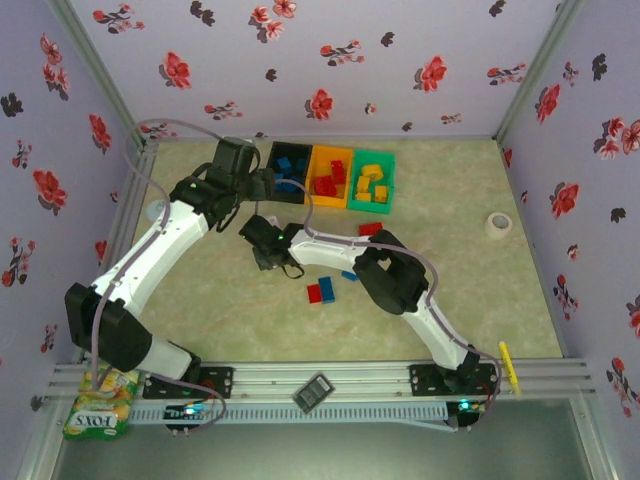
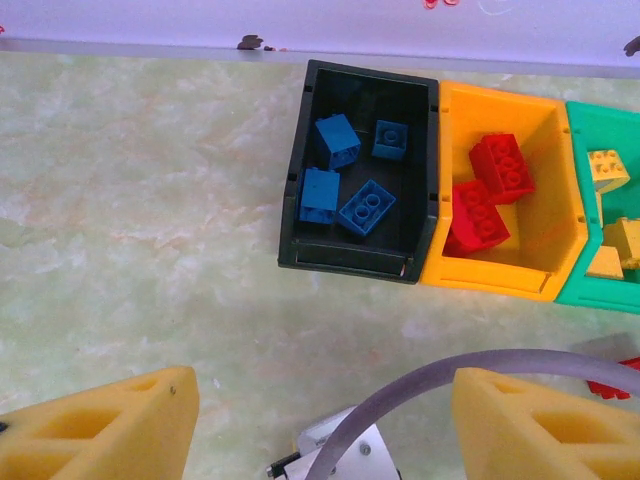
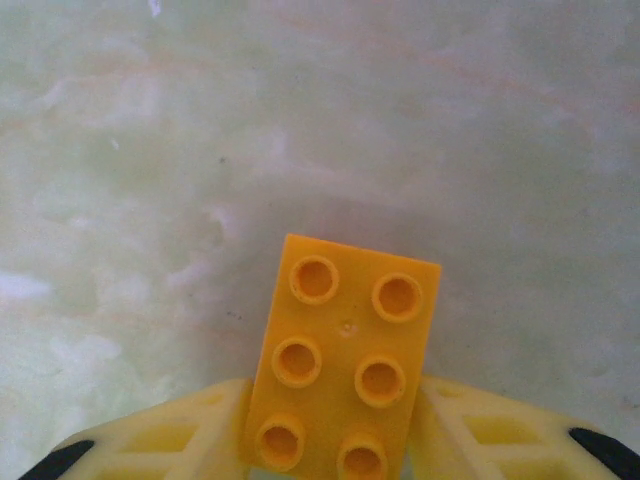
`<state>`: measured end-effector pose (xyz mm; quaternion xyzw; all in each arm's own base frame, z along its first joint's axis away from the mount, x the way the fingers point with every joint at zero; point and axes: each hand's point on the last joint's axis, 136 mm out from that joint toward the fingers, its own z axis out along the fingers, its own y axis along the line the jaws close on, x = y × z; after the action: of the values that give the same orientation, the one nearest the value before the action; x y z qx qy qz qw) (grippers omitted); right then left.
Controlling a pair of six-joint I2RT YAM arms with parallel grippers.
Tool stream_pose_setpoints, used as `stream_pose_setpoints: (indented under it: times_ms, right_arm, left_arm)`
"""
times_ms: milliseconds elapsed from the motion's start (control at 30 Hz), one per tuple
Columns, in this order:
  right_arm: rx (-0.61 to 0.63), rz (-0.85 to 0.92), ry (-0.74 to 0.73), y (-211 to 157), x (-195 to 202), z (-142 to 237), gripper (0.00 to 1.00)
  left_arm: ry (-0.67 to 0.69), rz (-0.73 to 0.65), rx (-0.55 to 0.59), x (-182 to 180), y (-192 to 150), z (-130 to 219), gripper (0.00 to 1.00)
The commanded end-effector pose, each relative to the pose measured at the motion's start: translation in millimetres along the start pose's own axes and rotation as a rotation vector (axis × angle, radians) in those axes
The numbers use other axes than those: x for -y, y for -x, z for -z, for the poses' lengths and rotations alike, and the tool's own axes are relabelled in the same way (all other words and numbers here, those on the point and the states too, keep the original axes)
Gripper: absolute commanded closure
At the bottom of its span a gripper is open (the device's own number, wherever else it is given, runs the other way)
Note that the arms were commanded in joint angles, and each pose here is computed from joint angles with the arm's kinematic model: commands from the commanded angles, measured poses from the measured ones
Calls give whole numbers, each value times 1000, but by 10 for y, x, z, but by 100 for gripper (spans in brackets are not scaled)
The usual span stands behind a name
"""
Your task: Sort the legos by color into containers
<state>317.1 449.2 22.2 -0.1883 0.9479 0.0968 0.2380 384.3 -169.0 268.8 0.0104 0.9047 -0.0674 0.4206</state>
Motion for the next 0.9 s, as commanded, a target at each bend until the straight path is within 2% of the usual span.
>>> stream_pose_setpoints:
  times_ms: [0,200,633,867]
  right_arm:
    - [11,19,-110,-38,298,-190,58]
    - [29,21,-114,25,347,-114,67]
    - [141,-31,-93,355,588,405,72]
    - [231,-62,-159,644,1076,850,72]
  left_arm:
    - [5,-3,40,-21,77,115,32]
    - [7,-3,40,-26,76,120,32]
    - [2,6,53,-31,113,186,32]
    - [3,2,57,-43,121,223,32]
